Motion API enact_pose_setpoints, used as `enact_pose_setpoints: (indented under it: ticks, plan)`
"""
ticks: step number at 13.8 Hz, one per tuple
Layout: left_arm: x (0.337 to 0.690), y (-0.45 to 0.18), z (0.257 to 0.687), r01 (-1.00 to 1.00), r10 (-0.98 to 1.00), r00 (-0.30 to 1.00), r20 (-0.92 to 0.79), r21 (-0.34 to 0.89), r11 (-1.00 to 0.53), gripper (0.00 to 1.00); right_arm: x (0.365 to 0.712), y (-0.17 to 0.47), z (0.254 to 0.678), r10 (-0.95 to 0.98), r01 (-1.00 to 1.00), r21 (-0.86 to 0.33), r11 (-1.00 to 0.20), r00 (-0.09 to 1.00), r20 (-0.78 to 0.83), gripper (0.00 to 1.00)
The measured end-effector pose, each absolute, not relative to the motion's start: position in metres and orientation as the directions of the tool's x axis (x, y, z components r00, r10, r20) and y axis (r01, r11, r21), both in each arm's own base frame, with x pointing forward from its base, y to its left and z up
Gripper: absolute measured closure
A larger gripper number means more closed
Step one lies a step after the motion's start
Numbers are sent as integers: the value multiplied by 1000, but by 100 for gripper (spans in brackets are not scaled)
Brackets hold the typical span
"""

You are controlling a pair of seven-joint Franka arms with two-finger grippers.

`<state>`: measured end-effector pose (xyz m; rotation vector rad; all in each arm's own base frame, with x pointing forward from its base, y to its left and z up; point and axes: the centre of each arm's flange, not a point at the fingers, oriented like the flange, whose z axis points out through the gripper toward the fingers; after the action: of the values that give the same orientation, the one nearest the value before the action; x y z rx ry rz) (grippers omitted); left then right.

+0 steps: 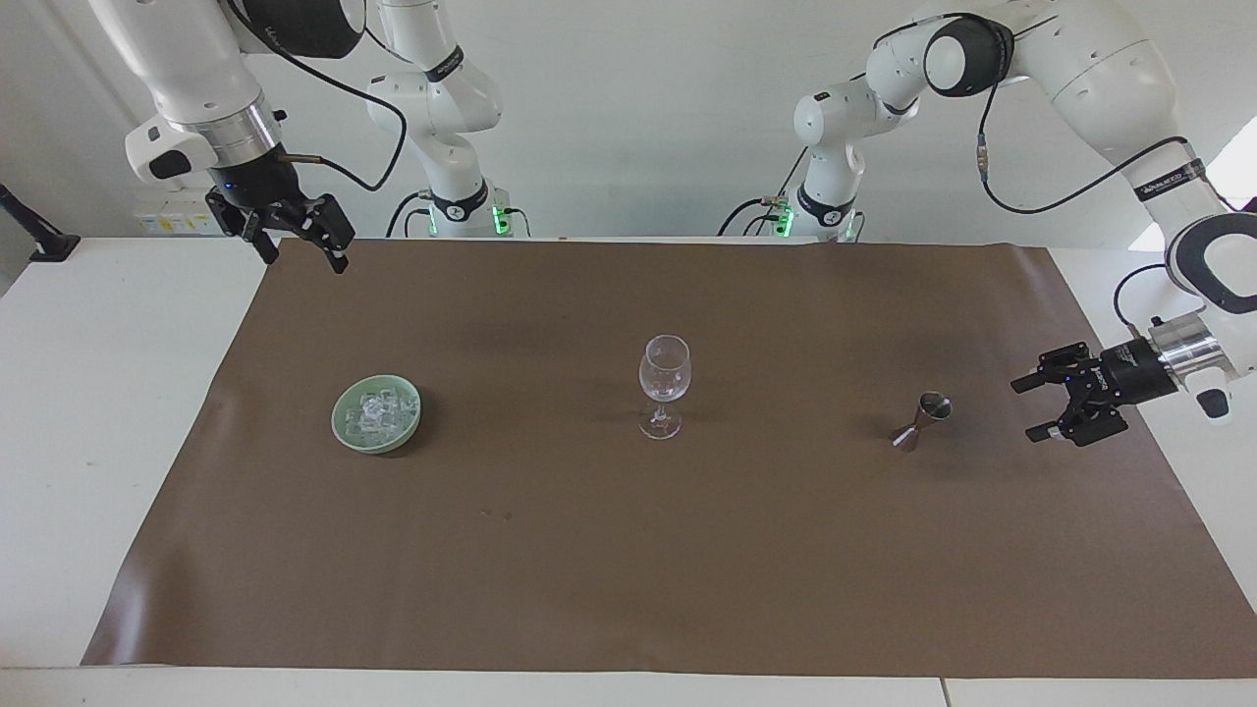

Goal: Pour wine and add ice with both arms
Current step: 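Move the left gripper down toward the small silver cup, then close the left gripper around the small silver cup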

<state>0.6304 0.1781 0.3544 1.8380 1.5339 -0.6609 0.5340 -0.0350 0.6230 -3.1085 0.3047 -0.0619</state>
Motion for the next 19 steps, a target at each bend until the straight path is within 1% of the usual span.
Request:
enact_pose_setpoints:
  ticks: [6, 10, 12, 16, 19]
  plan:
    - [603, 177, 312, 993, 602, 36, -797, 96, 69, 0, 534, -35, 623, -194, -194, -21, -981, 980, 38, 0]
    - [575, 184, 273, 973, 482, -98, -871, 17, 229, 0, 534, -35, 623, -194, -194, -21, -981, 980, 38, 0]
    - [563, 180, 257, 963, 442, -141, -886, -19, 270, 0, 534, -35, 623, -194, -194, -21, -981, 980, 38, 0]
    - [541, 163, 236, 948, 358, -131, -924, -11, 318, 0, 534, -35, 623, -194, -194, -21, -981, 980, 38, 0]
    - [530, 148, 228, 925, 286, -138, -948, -19, 380, 0, 534, -35, 623, -194, -194, -21, -981, 980, 38, 0]
